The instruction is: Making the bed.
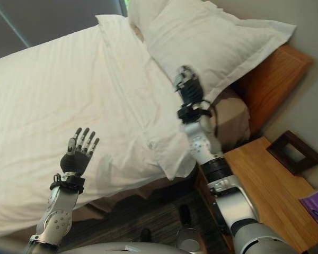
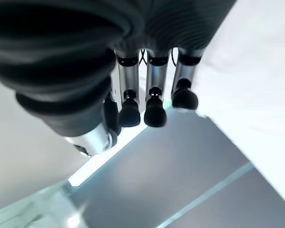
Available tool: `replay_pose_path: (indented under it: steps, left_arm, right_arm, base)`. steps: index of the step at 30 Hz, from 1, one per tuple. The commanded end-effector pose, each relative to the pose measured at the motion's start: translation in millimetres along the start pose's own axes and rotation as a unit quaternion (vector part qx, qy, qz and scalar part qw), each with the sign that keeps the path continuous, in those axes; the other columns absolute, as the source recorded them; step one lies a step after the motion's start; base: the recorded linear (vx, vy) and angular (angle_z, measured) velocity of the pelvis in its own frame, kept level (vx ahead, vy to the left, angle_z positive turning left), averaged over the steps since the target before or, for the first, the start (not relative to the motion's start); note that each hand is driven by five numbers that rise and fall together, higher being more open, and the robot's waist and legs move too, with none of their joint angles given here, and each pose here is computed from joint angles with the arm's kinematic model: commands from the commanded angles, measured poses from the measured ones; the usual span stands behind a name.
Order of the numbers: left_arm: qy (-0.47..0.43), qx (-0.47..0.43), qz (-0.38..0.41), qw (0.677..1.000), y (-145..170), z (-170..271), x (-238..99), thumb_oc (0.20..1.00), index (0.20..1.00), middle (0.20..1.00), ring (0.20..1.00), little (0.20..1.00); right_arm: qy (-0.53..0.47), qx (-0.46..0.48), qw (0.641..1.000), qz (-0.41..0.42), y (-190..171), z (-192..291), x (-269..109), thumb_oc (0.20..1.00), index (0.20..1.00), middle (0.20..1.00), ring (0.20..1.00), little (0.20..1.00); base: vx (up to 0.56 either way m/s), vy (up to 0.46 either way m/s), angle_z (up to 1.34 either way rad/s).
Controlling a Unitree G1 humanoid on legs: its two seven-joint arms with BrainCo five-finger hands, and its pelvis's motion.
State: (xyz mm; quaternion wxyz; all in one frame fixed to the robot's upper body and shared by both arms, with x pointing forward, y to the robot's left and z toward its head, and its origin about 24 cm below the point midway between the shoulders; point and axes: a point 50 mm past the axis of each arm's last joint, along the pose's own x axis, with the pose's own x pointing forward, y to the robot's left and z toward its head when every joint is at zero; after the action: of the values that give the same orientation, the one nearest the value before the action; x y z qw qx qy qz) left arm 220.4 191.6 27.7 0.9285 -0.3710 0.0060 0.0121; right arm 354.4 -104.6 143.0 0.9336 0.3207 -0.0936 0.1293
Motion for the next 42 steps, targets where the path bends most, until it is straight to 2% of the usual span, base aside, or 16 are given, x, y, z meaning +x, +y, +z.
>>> replay_pose_path:
  steps: [1, 6, 12, 15, 18, 23, 24, 25, 26, 28, 32, 35, 39, 41, 42]
  left_arm:
    - [-0.007, 0.014, -0.053, 0.998, -13, 12, 8, 1.0, 1.0, 1.0, 1.0, 1.0]
    - [-0.001, -0.016, -0.054, 0.998, -13, 5, 7, 1.0, 1.0, 1.0, 1.0, 1.0]
    - [0.002, -0.016, -0.067, 0.998, -17, 4, 10, 1.0, 1.0, 1.0, 1.0, 1.0]
    - [0.005, -0.015, -0.069, 0.997, -16, 2, 9, 1.0, 1.0, 1.0, 1.0, 1.0]
    - [-0.009, -0.016, -0.073, 0.997, -19, 5, 10, 1.0, 1.0, 1.0, 1.0, 1.0]
    - [-0.003, -0.022, -0.054, 0.998, -16, -6, 7, 1.0, 1.0, 1.0, 1.0, 1.0]
    - [-0.003, -0.023, -0.054, 0.998, -15, -6, 6, 1.0, 1.0, 1.0, 1.0, 1.0]
    - [0.001, -0.022, -0.048, 0.999, -14, -8, 5, 1.0, 1.0, 1.0, 1.0, 1.0]
    - [0.005, -0.006, -0.041, 0.999, -9, -10, 3, 1.0, 1.0, 1.0, 1.0, 1.0]
    - [0.006, -0.005, -0.028, 1.0, -2, -12, 0, 1.0, 1.0, 1.0, 1.0, 1.0]
    - [0.012, 0.014, -0.005, 1.0, 14, -11, -8, 1.0, 1.0, 1.0, 1.0, 1.0]
    - [0.04, 0.045, 0.009, 0.998, 27, -18, -14, 1.0, 1.0, 1.0, 1.0, 1.0]
    - [0.124, 0.117, -0.009, 0.985, 37, -35, -24, 1.0, 1.0, 1.0, 1.0, 1.0]
    - [0.182, 0.115, -0.018, 0.976, 42, -53, -34, 1.0, 1.0, 1.0, 1.0, 1.0]
    - [0.211, 0.122, -0.025, 0.97, 44, -61, -38, 1.0, 1.0, 1.0, 1.0, 1.0]
  right_arm:
    - [-0.004, 0.036, 0.999, 0.009, 5, 2, 12, 0.2, 0.2, 0.2, 0.2, 0.2]
    - [0.05, 0.052, 0.995, -0.07, -19, -21, 19, 0.2, 0.2, 0.2, 0.2, 0.2]
    - [0.109, 0.024, 0.982, -0.153, -54, -34, 16, 0.2, 0.2, 0.2, 0.2, 0.2]
    - [0.133, 0.012, 0.975, -0.18, -69, -44, 5, 0.2, 0.2, 0.2, 0.2, 0.2]
    - [0.138, -0.006, 0.978, -0.157, -66, -53, -4, 0.2, 0.2, 0.2, 0.2, 0.2]
    - [0.228, -0.035, 0.961, -0.153, -89, -105, -79, 0.2, 0.2, 0.2, 0.2, 0.2]
    - [0.229, -0.036, 0.961, -0.153, -89, -105, -79, 0.2, 0.2, 0.2, 0.2, 0.2]
    - [0.25, -0.035, 0.952, -0.174, -101, -112, -99, 0.2, 0.2, 0.2, 0.2, 0.2]
    - [0.292, -0.038, 0.928, -0.227, -126, -125, -143, 0.2, 0.2, 0.2, 0.2, 0.2]
    - [0.347, -0.046, 0.888, -0.296, -157, -132, -205, 0.2, 0.2, 0.2, 0.2, 0.2]
    - [0.355, -0.065, 0.84, -0.406, -198, -104, -287, 0.2, 0.2, 0.2, 0.2, 0.2]
    - [0.34, -0.088, 0.836, -0.422, -209, -84, -302, 0.2, 0.2, 0.2, 0.2, 0.2]
    - [0.326, -0.14, 0.855, -0.377, -206, -68, -288, 0.2, 0.2, 0.2, 0.2, 0.2]
    - [0.318, -0.163, 0.877, -0.322, -195, -63, -271, 1.0, 1.0, 1.0, 1.0, 1.0]
    - [0.314, -0.166, 0.885, -0.301, -189, -63, -264, 1.0, 1.0, 1.0, 1.0, 1.0]
  base:
    - [-0.04, -0.027, 0.13]
    - [-0.03, -0.014, 0.16]
    - [-0.02, -0.007, 0.01]
    - [0.0, -0.009, -0.01]
    - [-0.05, -0.004, -0.03]
    - [0.0, 0.002, -0.01]
    - [0.01, 0.014, -0.11]
    - [0.02, 0.027, -0.17]
    - [0.04, 0.038, -0.15]
    - [0.04, 0.038, -0.21]
    - [0.02, 0.029, -0.31]
    - [0.01, 0.025, 0.02]
    - [0.0, 0.001, -0.03]
    - [0.0, 0.009, -0.09]
    - [0.0, 0.005, 0.06]
